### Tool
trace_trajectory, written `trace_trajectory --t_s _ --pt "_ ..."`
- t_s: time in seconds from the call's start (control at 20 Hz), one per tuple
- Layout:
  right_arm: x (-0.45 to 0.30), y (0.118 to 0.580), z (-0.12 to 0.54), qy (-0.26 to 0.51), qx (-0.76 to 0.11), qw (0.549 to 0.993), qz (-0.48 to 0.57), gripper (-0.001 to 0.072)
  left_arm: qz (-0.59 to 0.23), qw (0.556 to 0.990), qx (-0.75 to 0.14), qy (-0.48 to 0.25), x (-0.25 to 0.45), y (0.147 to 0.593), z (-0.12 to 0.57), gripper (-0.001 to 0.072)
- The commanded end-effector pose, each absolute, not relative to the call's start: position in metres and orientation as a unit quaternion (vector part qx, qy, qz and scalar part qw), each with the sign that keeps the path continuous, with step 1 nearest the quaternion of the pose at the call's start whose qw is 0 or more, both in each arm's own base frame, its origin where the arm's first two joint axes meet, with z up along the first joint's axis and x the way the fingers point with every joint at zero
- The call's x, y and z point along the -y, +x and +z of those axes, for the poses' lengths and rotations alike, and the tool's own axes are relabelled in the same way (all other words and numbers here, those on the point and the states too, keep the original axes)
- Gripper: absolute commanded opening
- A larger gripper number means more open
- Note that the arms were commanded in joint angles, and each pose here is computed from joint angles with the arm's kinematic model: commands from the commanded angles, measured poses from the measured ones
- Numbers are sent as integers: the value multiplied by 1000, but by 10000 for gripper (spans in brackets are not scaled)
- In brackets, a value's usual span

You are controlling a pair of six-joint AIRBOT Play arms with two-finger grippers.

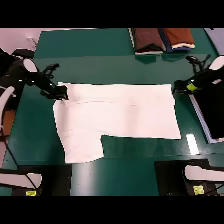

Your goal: Fold the shirts.

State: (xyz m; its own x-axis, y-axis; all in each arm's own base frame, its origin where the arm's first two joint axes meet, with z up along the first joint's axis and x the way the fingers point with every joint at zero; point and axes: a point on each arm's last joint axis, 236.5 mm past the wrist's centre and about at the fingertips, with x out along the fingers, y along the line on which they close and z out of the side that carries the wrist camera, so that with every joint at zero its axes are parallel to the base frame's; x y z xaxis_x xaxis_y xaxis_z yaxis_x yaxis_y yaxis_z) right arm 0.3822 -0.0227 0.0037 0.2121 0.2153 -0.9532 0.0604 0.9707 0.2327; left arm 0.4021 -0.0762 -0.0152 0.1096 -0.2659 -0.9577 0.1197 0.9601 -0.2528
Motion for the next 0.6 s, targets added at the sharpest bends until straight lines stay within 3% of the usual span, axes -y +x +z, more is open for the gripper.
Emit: trace_trajectory --t_s 0.0,0.15,0.2,0.35,0.55 --pt "41 336 18 121 -635 762 37 286 -111 768 -630 -23 59 380 25 429" --pt "61 266 -10 184 -666 723 -7 424 -105 768 -631 -32 58 332 27 429" --pt "64 245 -23 207 -674 709 -21 439 -99 764 -636 -41 57 313 22 430" --pt "57 190 -60 272 -699 660 -37 439 -99 748 -653 -68 64 267 -1 430" --pt "23 172 -85 322 -705 632 -6 439 -112 724 -671 -114 82 242 -21 430"
